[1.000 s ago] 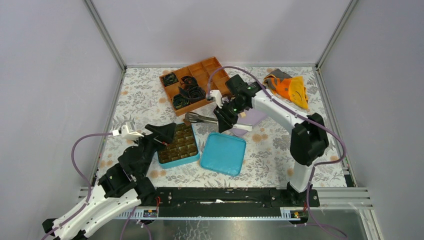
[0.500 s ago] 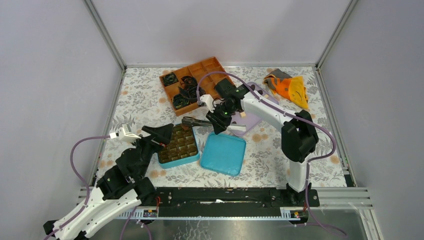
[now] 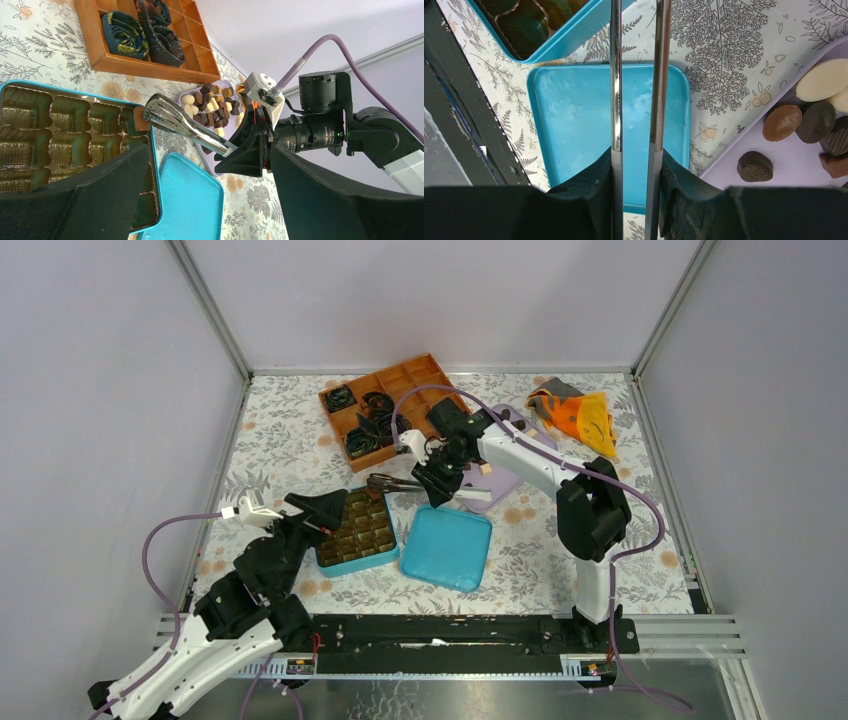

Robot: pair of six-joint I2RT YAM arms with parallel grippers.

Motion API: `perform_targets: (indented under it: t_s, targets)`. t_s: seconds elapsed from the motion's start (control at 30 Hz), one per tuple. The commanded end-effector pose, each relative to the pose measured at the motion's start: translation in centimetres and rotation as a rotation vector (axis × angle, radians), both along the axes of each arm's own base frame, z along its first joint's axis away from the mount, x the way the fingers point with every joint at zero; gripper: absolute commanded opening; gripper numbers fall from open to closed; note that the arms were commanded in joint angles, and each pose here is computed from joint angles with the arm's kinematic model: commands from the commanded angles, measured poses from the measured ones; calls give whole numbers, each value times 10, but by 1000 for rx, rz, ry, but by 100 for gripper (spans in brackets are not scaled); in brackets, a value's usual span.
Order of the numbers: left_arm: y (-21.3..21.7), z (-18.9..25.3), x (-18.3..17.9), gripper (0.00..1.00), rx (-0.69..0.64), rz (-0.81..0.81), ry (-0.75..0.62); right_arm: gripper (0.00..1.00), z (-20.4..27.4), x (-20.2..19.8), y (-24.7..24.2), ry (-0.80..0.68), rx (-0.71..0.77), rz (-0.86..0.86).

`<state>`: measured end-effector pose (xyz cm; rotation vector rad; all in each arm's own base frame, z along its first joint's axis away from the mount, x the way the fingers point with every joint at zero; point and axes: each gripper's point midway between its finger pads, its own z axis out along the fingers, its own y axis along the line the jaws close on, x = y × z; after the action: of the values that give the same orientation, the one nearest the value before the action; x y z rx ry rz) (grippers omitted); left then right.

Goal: Pack the chocolate
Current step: Place the fake chocolate in the packing box.

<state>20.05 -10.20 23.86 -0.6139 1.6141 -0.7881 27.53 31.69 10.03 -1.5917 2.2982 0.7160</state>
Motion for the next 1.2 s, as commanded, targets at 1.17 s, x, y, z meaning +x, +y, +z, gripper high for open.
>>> perform_targets:
  t_s: [1.17]
  targets:
    - [-23,-3,8,99,-62,-59,-42,36,71,49,-102,-16,231,-293]
